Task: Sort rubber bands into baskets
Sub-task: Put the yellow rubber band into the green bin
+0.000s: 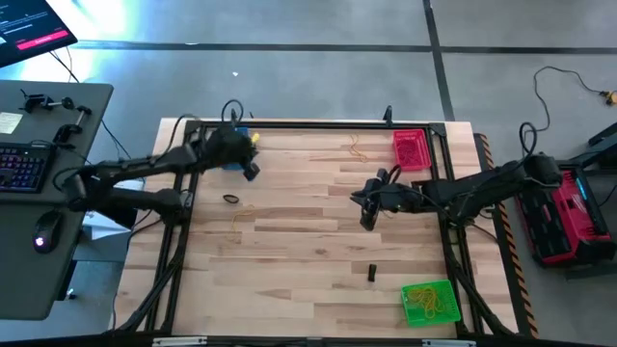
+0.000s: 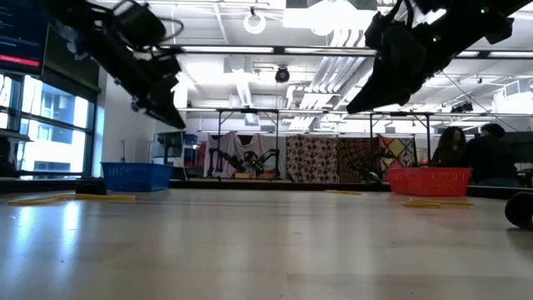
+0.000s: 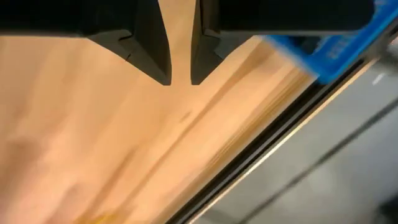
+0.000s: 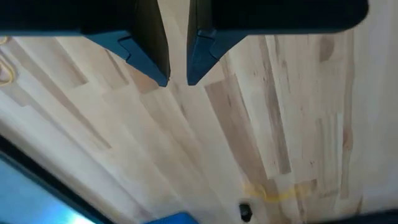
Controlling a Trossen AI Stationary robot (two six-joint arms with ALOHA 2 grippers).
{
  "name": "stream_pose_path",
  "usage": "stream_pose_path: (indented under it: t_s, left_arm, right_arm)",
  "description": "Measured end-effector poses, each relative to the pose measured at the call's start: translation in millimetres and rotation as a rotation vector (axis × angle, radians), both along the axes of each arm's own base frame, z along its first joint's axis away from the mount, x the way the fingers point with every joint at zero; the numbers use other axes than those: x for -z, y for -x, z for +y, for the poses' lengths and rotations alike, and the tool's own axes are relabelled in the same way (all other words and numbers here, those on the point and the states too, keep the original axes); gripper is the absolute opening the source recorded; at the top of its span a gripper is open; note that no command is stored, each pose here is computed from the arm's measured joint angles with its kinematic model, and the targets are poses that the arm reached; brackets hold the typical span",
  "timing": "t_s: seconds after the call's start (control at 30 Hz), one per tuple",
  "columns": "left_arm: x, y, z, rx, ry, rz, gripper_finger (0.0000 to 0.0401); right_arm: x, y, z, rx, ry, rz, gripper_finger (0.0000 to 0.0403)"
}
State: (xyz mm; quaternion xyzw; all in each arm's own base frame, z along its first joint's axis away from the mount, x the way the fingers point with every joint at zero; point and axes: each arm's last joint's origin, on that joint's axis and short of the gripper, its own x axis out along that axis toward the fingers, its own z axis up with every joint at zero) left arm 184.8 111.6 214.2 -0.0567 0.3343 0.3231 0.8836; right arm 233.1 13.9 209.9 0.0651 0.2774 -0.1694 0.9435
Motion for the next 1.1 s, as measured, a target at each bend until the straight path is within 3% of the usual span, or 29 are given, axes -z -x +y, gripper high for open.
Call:
stream_pose_path:
  t_s: [0.27, 0.47, 0.8, 0.9, 1.1]
  left_arm:
    - [14, -8, -55, 0.266, -0.102, -0.313, 0.0038]
    - [23, -8, -87, 0.434, -0.146, -0.456, 0.0035]
    - [26, -7, -118, 0.584, -0.122, -0.512, 0.0035]
    - [26, -7, -123, 0.609, -0.116, -0.515, 0.0035]
    - [26, -6, -129, 0.627, -0.114, -0.516, 0.0035]
  right_arm:
    - [11, 8, -21, -0.013, -0.006, 0.162, 0.0077]
    - [15, 12, -30, 0.010, 0.005, 0.229, 0.0118]
    - [9, 6, -31, -0.112, 0.032, 0.257, 0.0153]
    - [17, 3, -31, -0.147, 0.006, 0.377, 0.0154]
    - [48, 4, -33, -0.098, -0.071, 0.682, 0.0154]
